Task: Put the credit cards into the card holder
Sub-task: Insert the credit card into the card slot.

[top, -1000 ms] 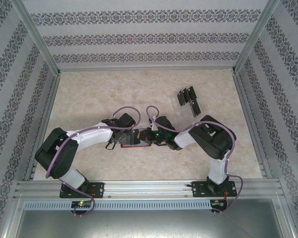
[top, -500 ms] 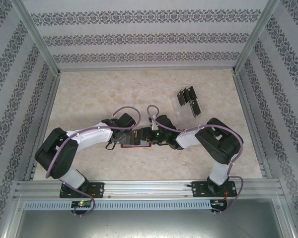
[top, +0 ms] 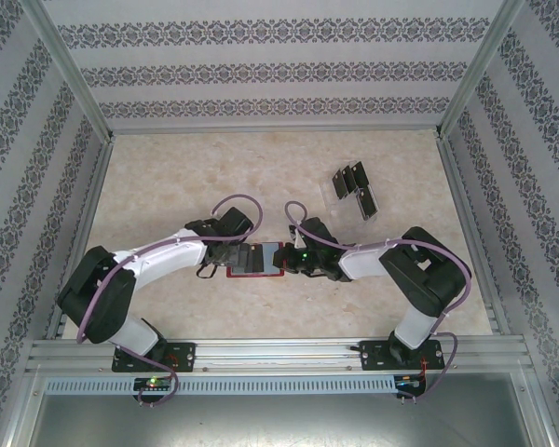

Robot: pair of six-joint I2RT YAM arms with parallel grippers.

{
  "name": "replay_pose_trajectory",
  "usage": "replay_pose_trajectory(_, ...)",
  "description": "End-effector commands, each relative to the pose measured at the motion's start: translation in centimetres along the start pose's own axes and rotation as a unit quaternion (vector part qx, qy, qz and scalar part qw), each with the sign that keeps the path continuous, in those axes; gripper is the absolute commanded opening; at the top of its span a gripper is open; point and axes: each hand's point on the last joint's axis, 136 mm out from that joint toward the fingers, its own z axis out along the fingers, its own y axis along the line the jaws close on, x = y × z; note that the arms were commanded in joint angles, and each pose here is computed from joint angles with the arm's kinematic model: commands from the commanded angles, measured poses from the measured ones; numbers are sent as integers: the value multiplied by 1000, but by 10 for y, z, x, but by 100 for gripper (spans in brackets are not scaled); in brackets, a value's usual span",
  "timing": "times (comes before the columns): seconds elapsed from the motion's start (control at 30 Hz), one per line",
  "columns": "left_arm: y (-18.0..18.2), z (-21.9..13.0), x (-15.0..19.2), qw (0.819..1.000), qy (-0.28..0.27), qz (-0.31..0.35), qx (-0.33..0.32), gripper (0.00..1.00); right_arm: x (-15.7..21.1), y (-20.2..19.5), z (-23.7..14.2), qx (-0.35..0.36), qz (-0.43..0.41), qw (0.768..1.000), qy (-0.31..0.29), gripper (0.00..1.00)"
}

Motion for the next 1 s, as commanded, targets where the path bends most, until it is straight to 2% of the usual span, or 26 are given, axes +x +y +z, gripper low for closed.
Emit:
replay_pose_trajectory(0.0,-20,-11,-16,998,-12,5,55,100,0,-17,2,25,0,1000,-3,0)
replay_pose_trajectory(0.33,-68,-4,-30,991,-6,0,133,100,6,-38,7,47,13,999,-2,0)
replay_pose_trajectory(0.77,-73,28,-19,993,20,-2,115,100,8,-41,7,51,15,999,-2,0)
replay_pose_trajectory(0.97,-63,37,-7,996,38,5,86,100,8,-43,7,56,17,998,-3,0)
